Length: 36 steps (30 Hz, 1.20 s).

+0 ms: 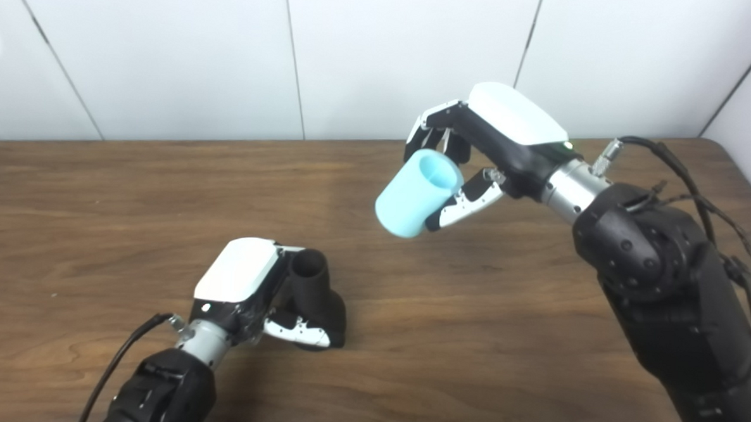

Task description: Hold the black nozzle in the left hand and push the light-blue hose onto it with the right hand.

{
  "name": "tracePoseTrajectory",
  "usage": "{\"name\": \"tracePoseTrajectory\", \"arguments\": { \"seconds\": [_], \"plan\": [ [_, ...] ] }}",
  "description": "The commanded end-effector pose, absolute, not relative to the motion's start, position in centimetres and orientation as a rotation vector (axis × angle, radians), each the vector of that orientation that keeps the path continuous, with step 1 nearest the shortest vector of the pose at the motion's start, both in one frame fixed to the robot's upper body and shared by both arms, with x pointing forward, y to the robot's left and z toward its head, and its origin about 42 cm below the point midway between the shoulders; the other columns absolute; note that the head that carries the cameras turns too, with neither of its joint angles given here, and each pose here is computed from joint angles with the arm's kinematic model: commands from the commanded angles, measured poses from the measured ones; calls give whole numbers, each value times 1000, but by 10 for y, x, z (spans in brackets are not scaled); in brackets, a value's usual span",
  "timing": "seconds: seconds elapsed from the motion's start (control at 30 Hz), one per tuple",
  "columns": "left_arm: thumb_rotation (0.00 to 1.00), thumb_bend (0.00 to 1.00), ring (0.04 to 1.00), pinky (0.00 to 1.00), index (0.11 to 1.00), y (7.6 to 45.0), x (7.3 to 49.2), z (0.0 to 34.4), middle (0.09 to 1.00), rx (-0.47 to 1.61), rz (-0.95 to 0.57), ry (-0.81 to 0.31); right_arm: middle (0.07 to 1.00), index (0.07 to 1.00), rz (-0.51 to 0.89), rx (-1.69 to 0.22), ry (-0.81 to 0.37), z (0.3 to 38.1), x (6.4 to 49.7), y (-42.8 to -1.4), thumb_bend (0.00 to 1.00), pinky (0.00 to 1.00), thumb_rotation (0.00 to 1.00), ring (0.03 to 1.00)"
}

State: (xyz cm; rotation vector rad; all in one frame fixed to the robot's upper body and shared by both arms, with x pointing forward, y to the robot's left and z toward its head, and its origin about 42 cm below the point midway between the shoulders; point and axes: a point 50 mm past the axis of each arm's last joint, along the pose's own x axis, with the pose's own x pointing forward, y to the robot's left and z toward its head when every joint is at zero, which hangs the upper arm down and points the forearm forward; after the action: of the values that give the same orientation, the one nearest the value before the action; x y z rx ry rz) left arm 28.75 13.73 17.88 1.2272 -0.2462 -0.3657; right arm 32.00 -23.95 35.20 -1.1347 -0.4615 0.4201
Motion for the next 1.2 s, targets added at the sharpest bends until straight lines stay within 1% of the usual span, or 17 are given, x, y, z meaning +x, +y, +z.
{"name": "tracePoseTrajectory", "arguments": {
  "seconds": [0.0,0.1,0.2,0.3,0.43,0.63,0.83,1.17],
  "plan": [
    [0,526,621,804,496,136,287,174,462,1251,-374,-217,505,528,410,-1134,-538,367,312,-232,514,393,0,388],
    [0,526,613,802,496,134,287,176,462,1259,-373,-212,503,534,434,-1121,-554,362,305,-223,513,394,0,383],
    [0,525,628,809,484,132,287,177,490,1262,-374,-212,502,535,447,-1105,-559,355,300,-216,513,402,0,381],
    [0,524,635,816,482,131,286,179,497,1267,-379,-208,497,534,458,-1090,-556,348,299,-212,514,423,0,386],
    [0,524,644,827,481,131,286,180,499,1264,-381,-207,501,529,462,-1080,-538,340,301,-209,514,378,0,386],
    [0,525,643,825,484,129,285,181,493,1260,-382,-212,495,537,466,-1070,-530,328,303,-204,513,386,0,382],
    [0,524,649,829,476,127,284,183,504,1260,-383,-211,495,534,457,-1048,-540,323,306,-202,514,410,0,386],
    [0,524,644,825,478,124,285,182,501,1276,-377,-207,496,530,444,-998,-555,324,308,-197,515,391,0,392]
  ]
}}
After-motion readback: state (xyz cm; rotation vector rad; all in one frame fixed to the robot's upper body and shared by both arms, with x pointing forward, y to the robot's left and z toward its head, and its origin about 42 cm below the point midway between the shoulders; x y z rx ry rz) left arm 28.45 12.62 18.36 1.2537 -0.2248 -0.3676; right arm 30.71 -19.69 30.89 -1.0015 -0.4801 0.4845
